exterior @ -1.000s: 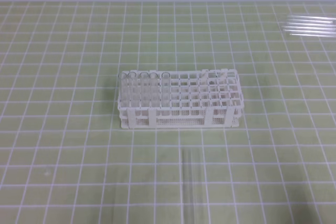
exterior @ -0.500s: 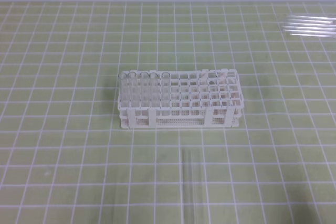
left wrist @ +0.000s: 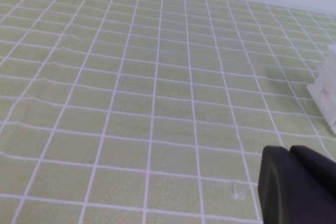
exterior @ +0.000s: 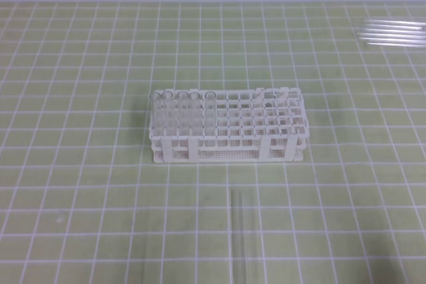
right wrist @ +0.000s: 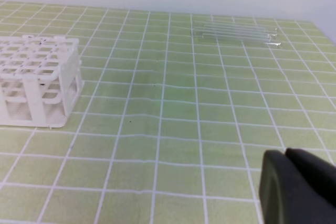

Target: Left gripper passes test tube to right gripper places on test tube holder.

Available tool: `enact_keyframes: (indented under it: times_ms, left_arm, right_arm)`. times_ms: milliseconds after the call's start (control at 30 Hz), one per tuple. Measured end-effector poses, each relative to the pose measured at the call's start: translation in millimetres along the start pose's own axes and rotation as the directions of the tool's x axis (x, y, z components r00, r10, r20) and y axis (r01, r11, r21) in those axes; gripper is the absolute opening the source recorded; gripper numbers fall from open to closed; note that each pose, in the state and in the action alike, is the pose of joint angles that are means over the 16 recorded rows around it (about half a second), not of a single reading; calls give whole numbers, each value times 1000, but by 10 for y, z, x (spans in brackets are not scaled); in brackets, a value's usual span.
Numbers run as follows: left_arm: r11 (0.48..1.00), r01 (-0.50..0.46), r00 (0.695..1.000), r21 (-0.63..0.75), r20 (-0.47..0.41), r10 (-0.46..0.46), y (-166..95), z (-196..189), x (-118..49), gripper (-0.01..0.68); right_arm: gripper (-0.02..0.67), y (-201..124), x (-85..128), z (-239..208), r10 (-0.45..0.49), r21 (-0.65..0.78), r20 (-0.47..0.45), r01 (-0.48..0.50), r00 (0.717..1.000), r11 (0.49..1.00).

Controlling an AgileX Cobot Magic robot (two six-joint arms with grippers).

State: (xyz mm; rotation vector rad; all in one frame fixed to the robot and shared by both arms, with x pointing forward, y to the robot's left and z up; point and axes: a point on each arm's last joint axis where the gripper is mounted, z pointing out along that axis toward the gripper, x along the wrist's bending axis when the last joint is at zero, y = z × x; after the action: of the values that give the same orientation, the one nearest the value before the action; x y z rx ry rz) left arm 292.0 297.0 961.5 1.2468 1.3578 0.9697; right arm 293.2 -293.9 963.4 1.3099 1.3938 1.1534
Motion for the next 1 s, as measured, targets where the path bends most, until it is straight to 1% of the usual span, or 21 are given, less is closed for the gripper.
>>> enact_keyframes:
  times_ms: [233,400,533,833,1000]
  left_arm:
    - [991,121,992,-64,31,-119,61,-3,-21,-3]
    - [961,245,969,-126,69,-238,124,-9,-33,-3]
    - [935,314,949,-164,92,-303,168,-14,-34,-3]
    - [858,457,889,-234,147,-434,248,-35,-23,-2]
    - [807,547,837,-221,175,-519,275,-44,-28,-2]
  right_arm:
    - [-18,0,0,0,0,0,0,0,1000,1000]
    - [-18,0,0,0,0,0,0,0,1000,1000]
    - [-18,0,0,0,0,0,0,0,1000,1000]
    - [-18,0,0,0,0,0,0,0,1000,1000]
    - [-18,0,0,0,0,0,0,0,1000,1000]
